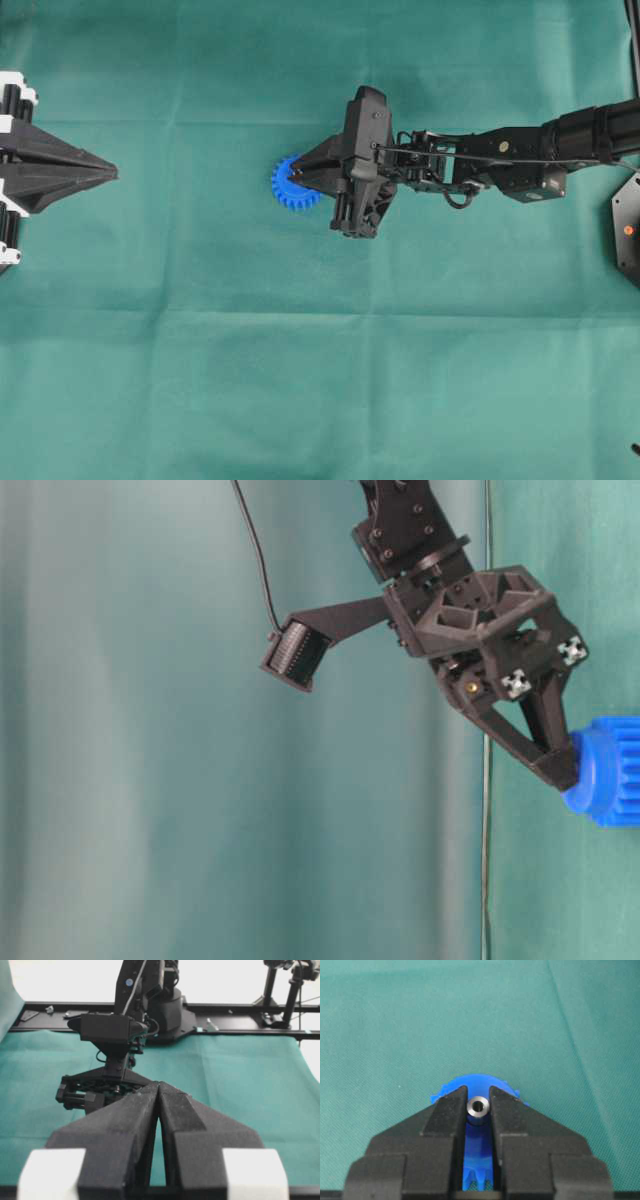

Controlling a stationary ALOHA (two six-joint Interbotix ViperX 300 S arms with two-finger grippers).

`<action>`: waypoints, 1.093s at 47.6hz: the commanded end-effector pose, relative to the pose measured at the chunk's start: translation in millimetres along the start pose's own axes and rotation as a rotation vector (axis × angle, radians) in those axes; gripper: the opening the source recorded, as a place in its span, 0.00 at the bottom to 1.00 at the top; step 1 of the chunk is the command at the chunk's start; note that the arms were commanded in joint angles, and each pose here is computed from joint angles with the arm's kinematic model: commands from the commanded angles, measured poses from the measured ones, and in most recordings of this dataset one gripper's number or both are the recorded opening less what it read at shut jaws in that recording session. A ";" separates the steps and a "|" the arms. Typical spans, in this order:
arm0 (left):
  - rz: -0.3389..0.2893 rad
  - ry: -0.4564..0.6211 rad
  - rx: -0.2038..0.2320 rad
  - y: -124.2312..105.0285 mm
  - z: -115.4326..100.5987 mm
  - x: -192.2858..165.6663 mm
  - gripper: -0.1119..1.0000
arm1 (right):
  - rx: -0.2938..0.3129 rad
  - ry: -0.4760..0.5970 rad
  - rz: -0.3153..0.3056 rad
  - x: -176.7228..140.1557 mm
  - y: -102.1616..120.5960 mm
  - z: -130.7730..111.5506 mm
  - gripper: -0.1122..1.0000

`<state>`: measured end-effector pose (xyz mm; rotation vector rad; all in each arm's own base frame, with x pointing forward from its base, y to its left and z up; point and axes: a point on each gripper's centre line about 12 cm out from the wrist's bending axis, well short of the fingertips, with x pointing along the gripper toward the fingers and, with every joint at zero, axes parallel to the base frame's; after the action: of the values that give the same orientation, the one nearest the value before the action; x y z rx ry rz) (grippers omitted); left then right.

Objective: Insert the shaft placed at a random location into the center hole of the small gear at another random location.
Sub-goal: 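Lower the shaft into the gear's center hole with the right gripper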

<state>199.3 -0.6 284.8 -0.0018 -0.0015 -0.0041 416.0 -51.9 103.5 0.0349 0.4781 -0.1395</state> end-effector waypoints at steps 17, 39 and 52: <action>-0.002 -0.017 0.000 -0.4 7.7 2.5 0.10 | 0.007 -0.052 -0.005 0.0 -1.0 15.2 0.22; -0.002 -0.018 -0.002 -0.4 8.3 2.6 0.10 | 0.004 -0.061 -0.002 -2.6 0.4 19.9 0.77; -0.002 -0.018 0.000 -0.4 8.3 2.6 0.10 | -0.004 -0.113 0.002 -22.0 0.6 46.0 0.73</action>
<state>199.0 -0.6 284.3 -0.0033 0.0000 -0.0041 416.8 -52.9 130.6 0.0359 0.4150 -0.1440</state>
